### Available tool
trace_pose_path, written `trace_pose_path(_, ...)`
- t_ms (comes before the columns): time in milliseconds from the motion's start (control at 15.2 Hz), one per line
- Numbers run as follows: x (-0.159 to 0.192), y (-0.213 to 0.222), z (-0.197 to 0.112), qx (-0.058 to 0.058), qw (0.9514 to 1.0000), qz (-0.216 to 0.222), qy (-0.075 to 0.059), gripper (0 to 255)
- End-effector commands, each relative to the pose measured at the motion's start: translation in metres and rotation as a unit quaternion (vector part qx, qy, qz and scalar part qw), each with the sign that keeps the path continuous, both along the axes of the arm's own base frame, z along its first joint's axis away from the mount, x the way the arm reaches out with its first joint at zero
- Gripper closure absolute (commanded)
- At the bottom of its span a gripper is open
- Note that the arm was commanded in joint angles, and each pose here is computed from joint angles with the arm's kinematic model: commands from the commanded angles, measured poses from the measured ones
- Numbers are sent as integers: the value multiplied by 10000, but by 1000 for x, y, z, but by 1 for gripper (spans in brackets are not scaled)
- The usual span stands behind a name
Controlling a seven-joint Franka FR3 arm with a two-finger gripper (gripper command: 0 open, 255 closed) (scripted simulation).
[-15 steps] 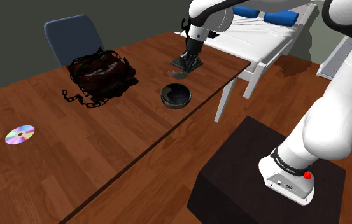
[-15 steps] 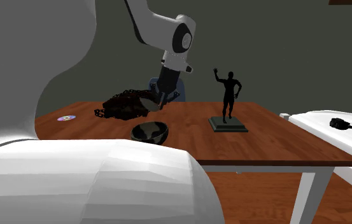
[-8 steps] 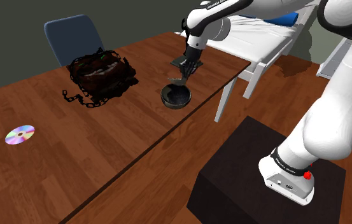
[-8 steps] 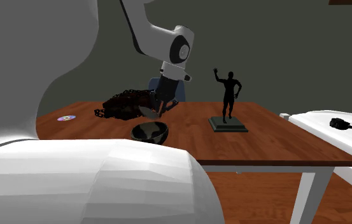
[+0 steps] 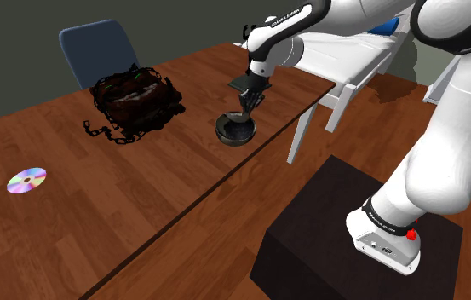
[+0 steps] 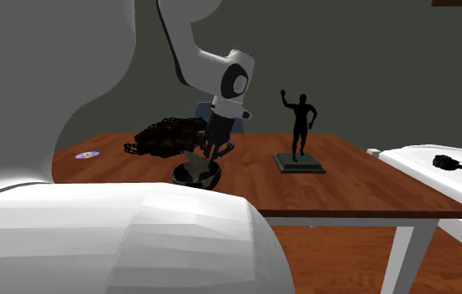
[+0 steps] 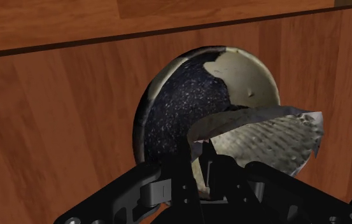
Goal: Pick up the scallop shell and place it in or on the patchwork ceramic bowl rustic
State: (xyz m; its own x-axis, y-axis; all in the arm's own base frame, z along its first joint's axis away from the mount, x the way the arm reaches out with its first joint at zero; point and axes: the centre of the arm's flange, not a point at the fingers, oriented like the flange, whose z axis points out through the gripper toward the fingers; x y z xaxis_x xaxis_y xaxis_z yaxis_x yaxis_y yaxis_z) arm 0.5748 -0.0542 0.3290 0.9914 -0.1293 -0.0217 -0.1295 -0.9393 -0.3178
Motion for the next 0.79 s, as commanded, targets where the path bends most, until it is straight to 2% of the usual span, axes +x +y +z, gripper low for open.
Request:
trace_pose_path(0,0,1,-2,0,10000,0,-3,255)
trace_pose_path(330,0,1,-2,0,10000,0,-3,255)
trace_pose_path(396,0,1,-2,0,10000,0,-3,0)
trace_pose_path(726,0,1,-2,0,10000,0,-3,0)
